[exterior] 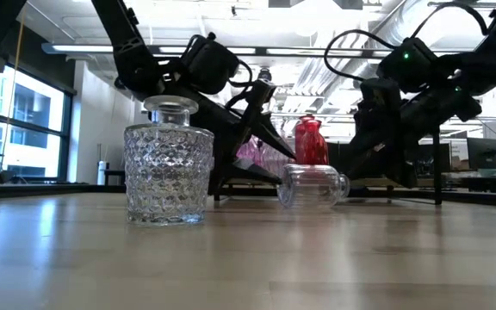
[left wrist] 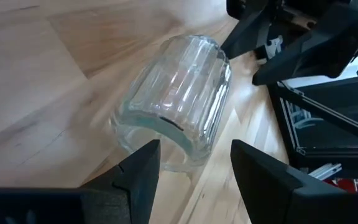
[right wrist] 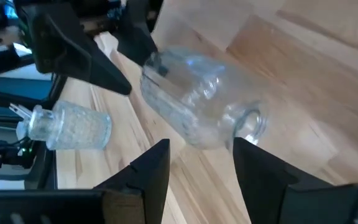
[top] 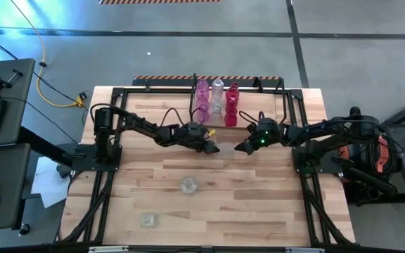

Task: Sort vases onto shelf
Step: Put the transparent vase on the shelf

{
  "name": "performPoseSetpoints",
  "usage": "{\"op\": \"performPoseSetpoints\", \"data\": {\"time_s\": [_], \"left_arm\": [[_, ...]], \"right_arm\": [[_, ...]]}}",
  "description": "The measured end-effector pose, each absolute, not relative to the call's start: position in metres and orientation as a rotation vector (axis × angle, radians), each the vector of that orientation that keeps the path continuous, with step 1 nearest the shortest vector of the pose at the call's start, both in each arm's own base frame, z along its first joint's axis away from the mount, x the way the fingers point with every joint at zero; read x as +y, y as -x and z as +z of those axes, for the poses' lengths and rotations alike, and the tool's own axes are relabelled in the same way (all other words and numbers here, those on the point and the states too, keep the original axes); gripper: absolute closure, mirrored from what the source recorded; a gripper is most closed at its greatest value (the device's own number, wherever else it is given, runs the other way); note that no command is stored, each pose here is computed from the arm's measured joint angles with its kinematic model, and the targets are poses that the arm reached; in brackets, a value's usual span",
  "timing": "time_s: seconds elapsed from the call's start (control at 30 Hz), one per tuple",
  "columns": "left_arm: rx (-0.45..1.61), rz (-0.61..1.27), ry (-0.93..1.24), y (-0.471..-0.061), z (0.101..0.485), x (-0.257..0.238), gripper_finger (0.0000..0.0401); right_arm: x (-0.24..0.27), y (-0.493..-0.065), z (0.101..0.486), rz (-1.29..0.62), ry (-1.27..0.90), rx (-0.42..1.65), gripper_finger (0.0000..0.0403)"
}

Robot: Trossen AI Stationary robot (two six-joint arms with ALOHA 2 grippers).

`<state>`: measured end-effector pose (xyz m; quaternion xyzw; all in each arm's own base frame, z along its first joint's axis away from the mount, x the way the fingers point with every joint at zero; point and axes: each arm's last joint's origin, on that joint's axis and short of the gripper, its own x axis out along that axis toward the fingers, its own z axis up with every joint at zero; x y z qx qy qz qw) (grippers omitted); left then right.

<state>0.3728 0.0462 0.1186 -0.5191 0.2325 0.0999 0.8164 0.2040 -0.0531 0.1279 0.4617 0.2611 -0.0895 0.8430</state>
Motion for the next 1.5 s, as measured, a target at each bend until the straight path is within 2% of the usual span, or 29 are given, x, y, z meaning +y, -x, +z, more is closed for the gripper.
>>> {"op": "performPoseSetpoints", "data": {"time_s": [0.37, 0.67, 0.8, 1.13, 1.5], "left_arm": [[0.492, 0.217, 1.108, -0.377, 0.123, 0.047, 0.0215], [0.603, 0.259, 1.082, -0.374, 0.118, 0.047, 0.0215], [0.616, 0.250, 1.067, -0.374, 0.117, 0.045, 0.0215], [0.624, 0.208, 1.072, -0.375, 0.118, 0.046, 0.0215], [0.538, 0.152, 1.078, -0.381, 0.127, 0.047, 0.0215]], "right_arm": [[-0.058, -0.222, 0.109, -0.163, -0.990, 0.523, 0.0245], [-0.063, -0.244, 0.109, -0.106, -0.980, 0.553, 0.0248], [-0.062, -0.242, 0.114, -0.104, -0.978, 0.544, 0.0278], [-0.046, -0.240, 0.132, -0.047, -0.924, 0.528, 0.0389], [-0.028, -0.222, 0.152, -0.033, -0.957, 0.642, 0.0397]]}}
